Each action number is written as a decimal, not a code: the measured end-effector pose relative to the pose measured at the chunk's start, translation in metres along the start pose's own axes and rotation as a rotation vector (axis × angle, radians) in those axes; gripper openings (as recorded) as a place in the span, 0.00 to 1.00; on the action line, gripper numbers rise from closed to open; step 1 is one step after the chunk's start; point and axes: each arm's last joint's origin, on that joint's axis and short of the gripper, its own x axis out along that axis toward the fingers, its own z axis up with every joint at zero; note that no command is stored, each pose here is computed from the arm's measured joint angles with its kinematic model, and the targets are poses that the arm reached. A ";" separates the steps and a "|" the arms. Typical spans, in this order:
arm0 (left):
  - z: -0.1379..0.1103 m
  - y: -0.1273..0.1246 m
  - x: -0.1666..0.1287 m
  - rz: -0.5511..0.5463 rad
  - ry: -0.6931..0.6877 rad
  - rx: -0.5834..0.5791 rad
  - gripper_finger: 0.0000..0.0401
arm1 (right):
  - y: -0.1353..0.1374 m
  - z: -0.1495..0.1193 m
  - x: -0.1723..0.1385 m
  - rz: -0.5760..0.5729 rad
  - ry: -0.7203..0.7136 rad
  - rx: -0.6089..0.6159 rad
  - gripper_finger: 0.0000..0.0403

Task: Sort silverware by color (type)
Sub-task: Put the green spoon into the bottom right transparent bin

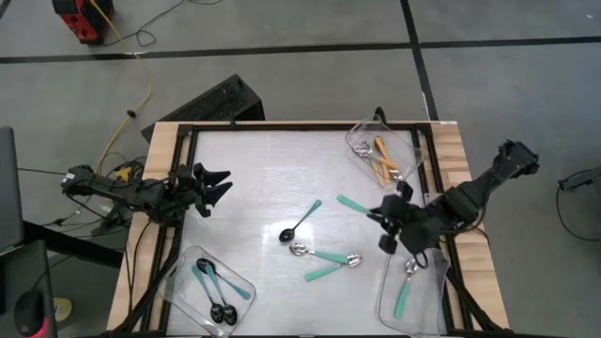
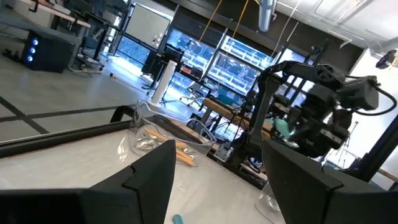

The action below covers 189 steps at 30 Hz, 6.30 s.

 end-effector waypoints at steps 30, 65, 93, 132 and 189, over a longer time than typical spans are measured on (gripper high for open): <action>0.000 0.002 0.000 0.058 -0.018 0.023 0.56 | 0.039 -0.067 -0.073 0.375 0.262 0.188 0.17; 0.000 0.002 0.000 0.071 -0.024 0.047 0.56 | 0.034 -0.076 -0.103 0.089 0.840 0.745 0.17; 0.000 0.002 0.000 0.072 -0.021 0.069 0.56 | 0.092 -0.117 -0.036 -0.340 0.819 0.643 0.17; 0.000 0.003 0.000 0.082 -0.018 0.074 0.56 | 0.114 -0.139 0.008 -0.477 0.716 0.532 0.18; 0.000 0.004 0.000 0.107 -0.026 0.082 0.56 | 0.131 -0.167 0.008 -0.466 0.769 0.537 0.18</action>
